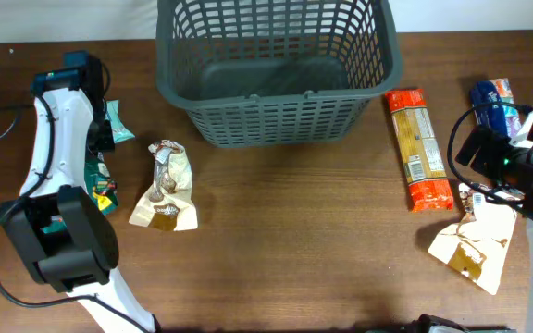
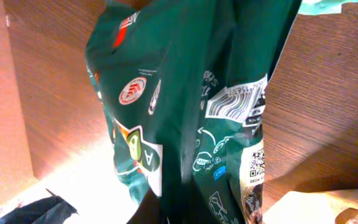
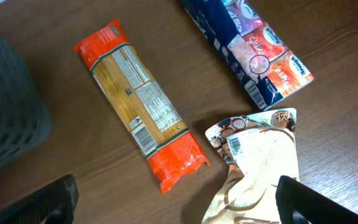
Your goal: Pack container
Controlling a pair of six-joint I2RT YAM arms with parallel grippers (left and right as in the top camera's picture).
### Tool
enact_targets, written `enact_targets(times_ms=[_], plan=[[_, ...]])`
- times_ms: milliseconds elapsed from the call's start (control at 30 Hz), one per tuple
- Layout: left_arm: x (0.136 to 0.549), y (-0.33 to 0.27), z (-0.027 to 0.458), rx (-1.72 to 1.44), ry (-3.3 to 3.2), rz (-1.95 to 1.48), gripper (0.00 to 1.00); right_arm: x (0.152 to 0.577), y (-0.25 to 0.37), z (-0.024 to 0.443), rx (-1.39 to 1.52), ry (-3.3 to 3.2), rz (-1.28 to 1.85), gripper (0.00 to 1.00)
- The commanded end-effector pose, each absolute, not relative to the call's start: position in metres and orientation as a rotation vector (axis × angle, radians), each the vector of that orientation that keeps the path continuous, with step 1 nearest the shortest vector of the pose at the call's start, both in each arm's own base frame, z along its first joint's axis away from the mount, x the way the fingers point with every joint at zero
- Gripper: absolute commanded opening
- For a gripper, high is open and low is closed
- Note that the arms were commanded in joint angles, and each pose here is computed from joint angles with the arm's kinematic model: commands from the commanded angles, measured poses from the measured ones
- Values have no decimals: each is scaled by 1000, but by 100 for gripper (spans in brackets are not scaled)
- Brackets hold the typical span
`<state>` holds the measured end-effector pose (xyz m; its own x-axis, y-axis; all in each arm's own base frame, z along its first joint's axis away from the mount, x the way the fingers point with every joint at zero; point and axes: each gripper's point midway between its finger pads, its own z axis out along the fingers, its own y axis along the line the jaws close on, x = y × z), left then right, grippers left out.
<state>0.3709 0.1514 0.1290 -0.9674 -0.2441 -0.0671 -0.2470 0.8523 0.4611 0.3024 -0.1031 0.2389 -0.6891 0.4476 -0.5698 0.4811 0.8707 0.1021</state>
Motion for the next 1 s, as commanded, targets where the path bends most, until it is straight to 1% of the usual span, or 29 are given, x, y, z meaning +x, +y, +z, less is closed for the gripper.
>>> enact_targets(times_ms=[0, 267, 400, 567, 867, 967], plan=[[373, 159, 155, -398, 2947, 801, 2, 305, -108, 250, 690, 2399, -86, 99], [375, 159, 155, -402, 2939, 796, 2, 304, -108, 249, 691, 2402, -87, 99], [379, 155, 149, -411, 2941, 722, 2, 304, -108, 249, 691, 2404, -87, 99], [377, 149, 130, -440, 2974, 584, 2, 301, -107, 249, 693, 2411, -87, 99], [362, 146, 86, -437, 3033, 577, 2, 301, -107, 248, 694, 2413, -86, 99], [358, 145, 78, -436, 3043, 575, 10, 301, -107, 248, 694, 2413, -86, 99]])
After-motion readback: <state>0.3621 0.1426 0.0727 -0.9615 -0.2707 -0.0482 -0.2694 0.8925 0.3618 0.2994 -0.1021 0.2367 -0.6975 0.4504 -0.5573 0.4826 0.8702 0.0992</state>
